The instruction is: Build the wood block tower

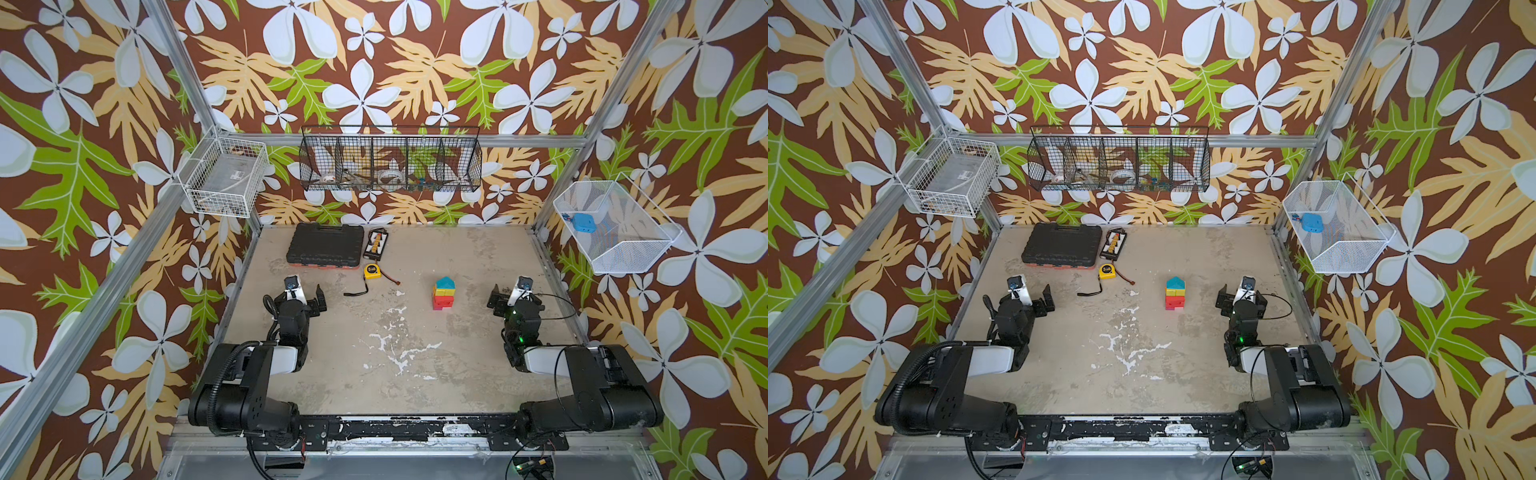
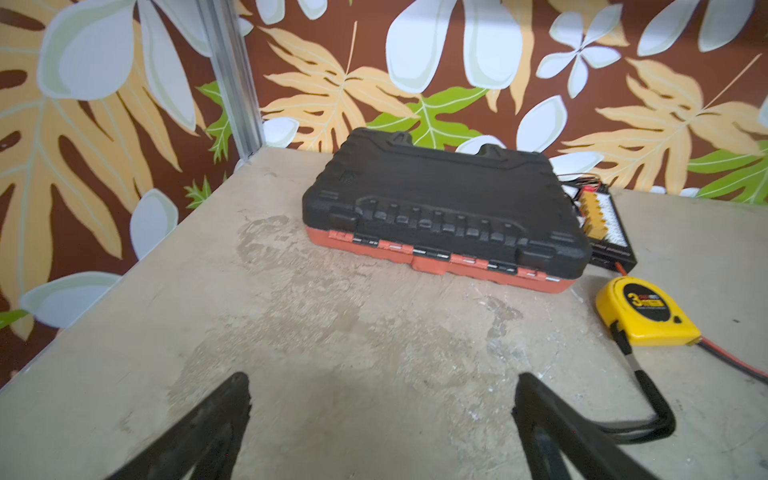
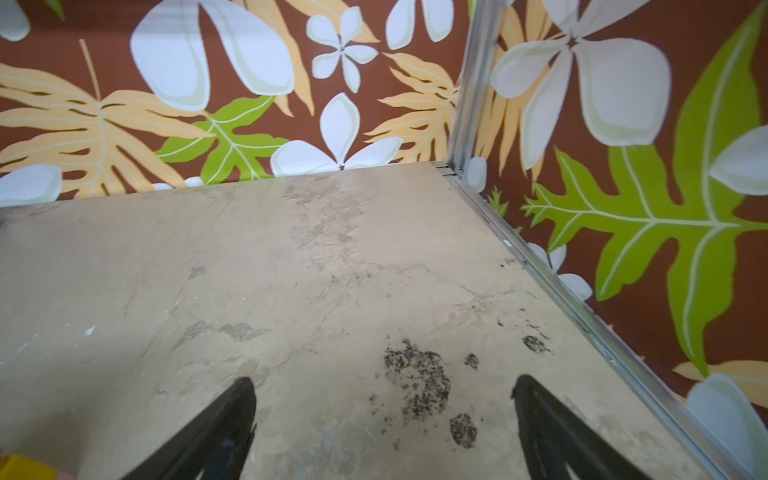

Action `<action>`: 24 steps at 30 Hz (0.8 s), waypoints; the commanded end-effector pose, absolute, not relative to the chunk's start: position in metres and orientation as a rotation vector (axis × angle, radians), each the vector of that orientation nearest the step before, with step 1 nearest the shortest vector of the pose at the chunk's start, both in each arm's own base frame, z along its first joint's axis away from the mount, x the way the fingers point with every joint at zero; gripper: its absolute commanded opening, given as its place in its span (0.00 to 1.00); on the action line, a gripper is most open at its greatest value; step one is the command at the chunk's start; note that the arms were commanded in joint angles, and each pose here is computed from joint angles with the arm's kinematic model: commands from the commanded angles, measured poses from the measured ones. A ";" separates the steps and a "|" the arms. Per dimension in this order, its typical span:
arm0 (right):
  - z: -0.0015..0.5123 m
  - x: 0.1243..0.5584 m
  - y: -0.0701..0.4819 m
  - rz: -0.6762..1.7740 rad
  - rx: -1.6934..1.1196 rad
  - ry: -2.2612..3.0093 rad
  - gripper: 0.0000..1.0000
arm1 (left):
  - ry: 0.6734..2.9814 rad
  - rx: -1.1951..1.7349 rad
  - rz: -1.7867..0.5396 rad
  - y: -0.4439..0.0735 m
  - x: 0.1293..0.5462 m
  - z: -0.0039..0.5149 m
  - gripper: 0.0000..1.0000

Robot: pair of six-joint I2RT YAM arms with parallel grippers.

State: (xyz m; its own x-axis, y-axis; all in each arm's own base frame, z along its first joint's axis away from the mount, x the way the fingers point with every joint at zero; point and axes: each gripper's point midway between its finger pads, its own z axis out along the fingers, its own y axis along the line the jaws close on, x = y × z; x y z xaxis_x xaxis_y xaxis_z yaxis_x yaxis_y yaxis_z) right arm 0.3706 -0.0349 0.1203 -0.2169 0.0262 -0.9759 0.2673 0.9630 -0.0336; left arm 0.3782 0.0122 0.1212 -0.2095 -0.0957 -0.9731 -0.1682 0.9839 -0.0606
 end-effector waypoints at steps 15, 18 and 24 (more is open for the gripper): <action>0.120 0.365 -0.010 -0.119 0.043 1.734 1.00 | 1.669 -0.076 -0.031 -0.005 0.357 0.132 1.00; 0.120 0.365 -0.009 -0.118 0.039 1.735 1.00 | 1.672 -0.072 -0.030 -0.006 0.358 0.132 1.00; 0.120 0.365 -0.010 -0.119 0.040 1.734 1.00 | 1.656 -0.072 -0.032 -0.006 0.358 0.134 1.00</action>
State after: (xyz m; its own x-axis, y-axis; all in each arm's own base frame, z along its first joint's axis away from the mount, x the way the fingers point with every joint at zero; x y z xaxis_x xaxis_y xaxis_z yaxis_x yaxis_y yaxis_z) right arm 0.3634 -0.0108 0.1156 -0.1848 -0.0466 -0.9817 0.0981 0.9930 -0.0656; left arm 0.3561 -0.0051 0.1204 -0.1414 -0.0780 -0.9869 -0.0370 0.9966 -0.0734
